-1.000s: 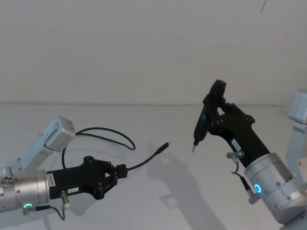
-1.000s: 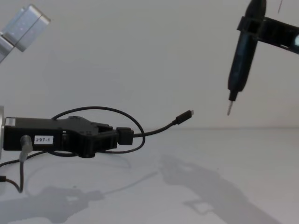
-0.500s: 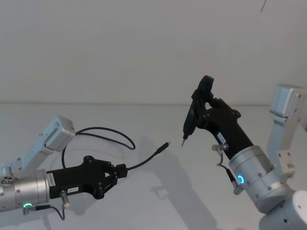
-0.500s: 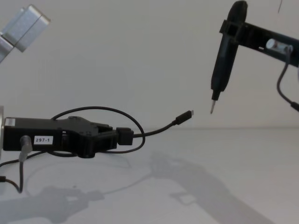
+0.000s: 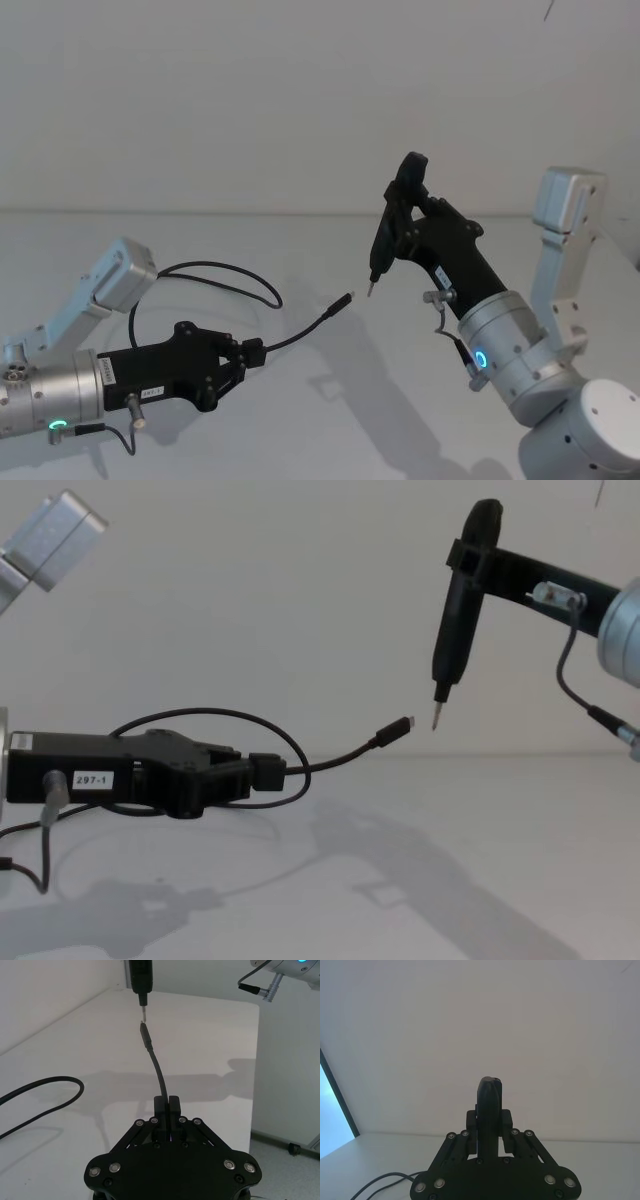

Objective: Pick up the data cable with the one hand.

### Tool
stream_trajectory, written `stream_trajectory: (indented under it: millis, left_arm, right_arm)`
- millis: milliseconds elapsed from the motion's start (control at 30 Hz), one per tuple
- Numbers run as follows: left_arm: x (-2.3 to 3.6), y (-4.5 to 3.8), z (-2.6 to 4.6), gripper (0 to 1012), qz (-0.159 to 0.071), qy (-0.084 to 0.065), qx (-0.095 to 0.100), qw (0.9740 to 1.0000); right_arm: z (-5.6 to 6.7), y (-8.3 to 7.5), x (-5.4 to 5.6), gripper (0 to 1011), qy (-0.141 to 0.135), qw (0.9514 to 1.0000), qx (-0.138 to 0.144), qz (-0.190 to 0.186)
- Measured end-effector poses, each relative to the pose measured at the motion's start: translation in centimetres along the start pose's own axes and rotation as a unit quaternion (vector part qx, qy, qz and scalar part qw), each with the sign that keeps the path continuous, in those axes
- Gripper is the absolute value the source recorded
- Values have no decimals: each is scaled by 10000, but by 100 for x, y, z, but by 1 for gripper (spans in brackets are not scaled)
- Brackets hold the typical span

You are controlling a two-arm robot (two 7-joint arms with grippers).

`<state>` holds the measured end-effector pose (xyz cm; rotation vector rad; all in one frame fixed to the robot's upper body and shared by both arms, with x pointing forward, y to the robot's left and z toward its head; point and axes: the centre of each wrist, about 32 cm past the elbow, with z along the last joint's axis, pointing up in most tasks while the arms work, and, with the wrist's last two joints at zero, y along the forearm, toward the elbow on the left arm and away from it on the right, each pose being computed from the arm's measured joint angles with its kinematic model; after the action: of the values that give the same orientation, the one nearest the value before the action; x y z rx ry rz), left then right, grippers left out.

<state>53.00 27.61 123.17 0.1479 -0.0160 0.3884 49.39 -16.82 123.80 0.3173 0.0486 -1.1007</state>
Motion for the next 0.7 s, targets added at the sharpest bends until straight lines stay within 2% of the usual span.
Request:
stream_trajectory:
  millis: [700]
  left_arm:
    - [0,0,0,46,0,0,0,10000]
  right_arm:
    - [29,37,-49,279,87,9997,-156,174]
